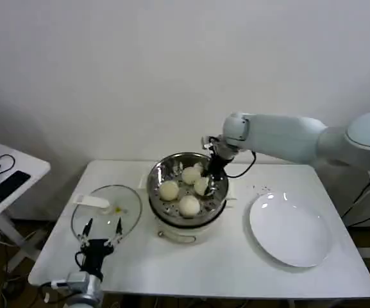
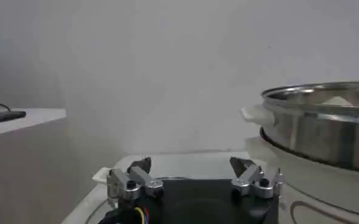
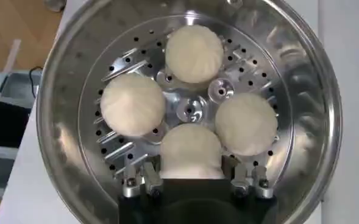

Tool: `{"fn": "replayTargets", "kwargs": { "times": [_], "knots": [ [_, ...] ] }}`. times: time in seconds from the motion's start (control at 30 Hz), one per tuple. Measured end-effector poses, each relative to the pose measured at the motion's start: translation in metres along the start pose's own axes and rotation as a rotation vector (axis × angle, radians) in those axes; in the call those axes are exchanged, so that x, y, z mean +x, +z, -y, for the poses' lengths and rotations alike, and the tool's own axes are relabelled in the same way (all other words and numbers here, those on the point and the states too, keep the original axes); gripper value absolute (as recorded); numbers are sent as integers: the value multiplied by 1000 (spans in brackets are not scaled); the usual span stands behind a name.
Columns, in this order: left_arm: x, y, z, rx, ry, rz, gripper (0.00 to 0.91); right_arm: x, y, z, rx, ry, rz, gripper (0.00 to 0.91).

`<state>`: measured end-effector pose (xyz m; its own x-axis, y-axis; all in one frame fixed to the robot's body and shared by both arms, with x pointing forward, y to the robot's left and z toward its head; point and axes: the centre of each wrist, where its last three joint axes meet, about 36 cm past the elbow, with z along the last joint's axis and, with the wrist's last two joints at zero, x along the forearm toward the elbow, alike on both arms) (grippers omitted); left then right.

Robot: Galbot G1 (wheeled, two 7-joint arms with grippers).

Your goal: Take steamed baozi put them in steamer then cover it.

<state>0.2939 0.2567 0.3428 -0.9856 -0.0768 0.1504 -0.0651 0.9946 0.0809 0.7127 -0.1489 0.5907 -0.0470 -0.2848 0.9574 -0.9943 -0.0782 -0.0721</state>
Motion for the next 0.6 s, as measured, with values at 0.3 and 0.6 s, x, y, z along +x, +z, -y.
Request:
{"fn": "replayTargets", "kwargs": {
  "times": [0.3,0.6],
  "knots": [
    [-1,-2,1,4,1,1,907,2,7,-2,-1,-1,-18,705],
    [-3,-4,3,10,2,6,907,6,16,-7,-1,3,-32,715]
  ]
}}
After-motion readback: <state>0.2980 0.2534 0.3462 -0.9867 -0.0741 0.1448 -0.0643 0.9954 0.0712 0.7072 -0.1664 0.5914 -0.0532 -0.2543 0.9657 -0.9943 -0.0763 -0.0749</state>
